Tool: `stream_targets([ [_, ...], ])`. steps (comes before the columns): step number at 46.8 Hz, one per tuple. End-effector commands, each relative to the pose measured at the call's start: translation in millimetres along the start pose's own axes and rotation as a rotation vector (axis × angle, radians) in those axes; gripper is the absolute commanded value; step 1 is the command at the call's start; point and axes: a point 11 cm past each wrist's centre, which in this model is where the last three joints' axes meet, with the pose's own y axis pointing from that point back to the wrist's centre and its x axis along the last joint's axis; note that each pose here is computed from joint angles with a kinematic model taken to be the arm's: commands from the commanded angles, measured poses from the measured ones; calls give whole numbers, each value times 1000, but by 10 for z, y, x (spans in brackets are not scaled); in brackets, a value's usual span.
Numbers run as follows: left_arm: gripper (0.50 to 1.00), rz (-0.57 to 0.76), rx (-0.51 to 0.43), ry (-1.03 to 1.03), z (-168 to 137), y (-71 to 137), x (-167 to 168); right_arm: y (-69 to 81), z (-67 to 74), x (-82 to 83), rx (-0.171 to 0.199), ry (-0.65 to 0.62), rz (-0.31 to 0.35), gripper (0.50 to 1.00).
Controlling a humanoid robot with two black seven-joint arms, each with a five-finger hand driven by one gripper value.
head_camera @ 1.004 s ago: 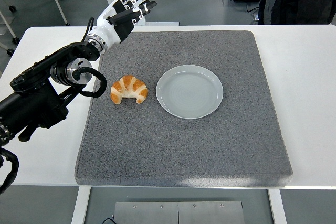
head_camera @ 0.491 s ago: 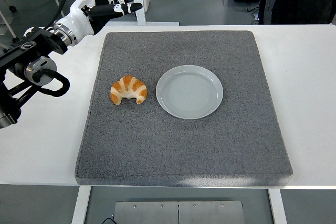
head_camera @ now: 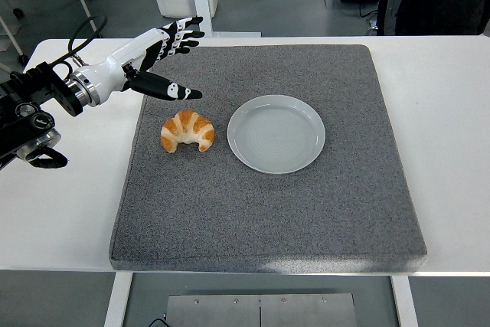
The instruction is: Place the bread on the plate
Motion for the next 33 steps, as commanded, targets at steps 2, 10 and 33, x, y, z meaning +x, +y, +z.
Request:
stream_targets([
  [2,990,-10,17,-66,-44,49,24,0,1,0,0,1,0,1000],
  [10,987,-44,24,-144,-89,70,-36,0,1,0,0,-1,0,1000],
  [33,990,-70,120,-385,-435,4,-265,0,1,0,0,-1,0,1000],
])
